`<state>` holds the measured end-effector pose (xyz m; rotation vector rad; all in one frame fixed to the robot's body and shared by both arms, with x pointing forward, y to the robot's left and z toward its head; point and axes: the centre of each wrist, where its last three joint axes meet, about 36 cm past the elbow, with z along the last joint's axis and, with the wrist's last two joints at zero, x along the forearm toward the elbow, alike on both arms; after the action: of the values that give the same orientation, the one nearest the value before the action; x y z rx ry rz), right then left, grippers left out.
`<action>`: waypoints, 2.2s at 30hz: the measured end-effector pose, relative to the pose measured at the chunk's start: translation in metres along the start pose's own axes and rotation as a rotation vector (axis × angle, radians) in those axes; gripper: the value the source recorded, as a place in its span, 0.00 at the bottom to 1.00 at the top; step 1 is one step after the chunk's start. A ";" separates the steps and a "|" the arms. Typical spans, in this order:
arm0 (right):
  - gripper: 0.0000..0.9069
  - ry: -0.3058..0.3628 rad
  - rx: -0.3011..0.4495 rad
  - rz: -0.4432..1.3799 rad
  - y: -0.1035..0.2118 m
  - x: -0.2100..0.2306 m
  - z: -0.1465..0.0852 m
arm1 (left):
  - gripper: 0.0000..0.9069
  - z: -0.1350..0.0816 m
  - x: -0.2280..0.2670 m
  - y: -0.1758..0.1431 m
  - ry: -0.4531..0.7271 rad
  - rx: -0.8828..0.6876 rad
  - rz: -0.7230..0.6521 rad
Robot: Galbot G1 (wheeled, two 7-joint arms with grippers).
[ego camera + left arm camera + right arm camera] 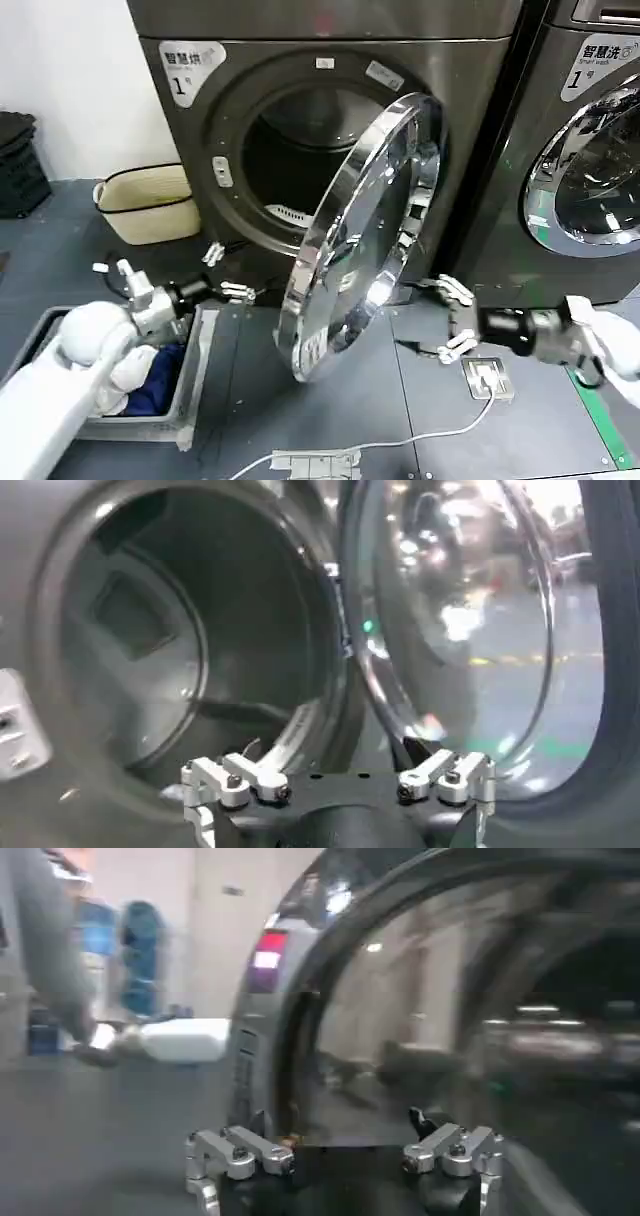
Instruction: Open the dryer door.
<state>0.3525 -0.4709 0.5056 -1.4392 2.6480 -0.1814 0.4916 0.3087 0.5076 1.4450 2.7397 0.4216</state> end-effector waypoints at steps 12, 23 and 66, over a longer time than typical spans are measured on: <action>1.00 0.112 0.092 0.519 0.062 0.114 -0.005 | 1.00 -0.003 -0.045 -0.021 -0.051 0.009 0.092; 1.00 0.307 0.165 1.033 0.136 0.185 -0.009 | 1.00 0.000 -0.088 -0.034 -0.100 0.021 0.133; 1.00 0.808 0.384 2.346 0.291 0.250 -0.032 | 1.00 -0.031 -0.241 -0.082 -0.179 -0.036 0.286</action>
<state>-0.0284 -0.5224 0.4770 2.2493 2.4097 -0.8117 0.5585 0.0618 0.4907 1.7771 2.3846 0.3255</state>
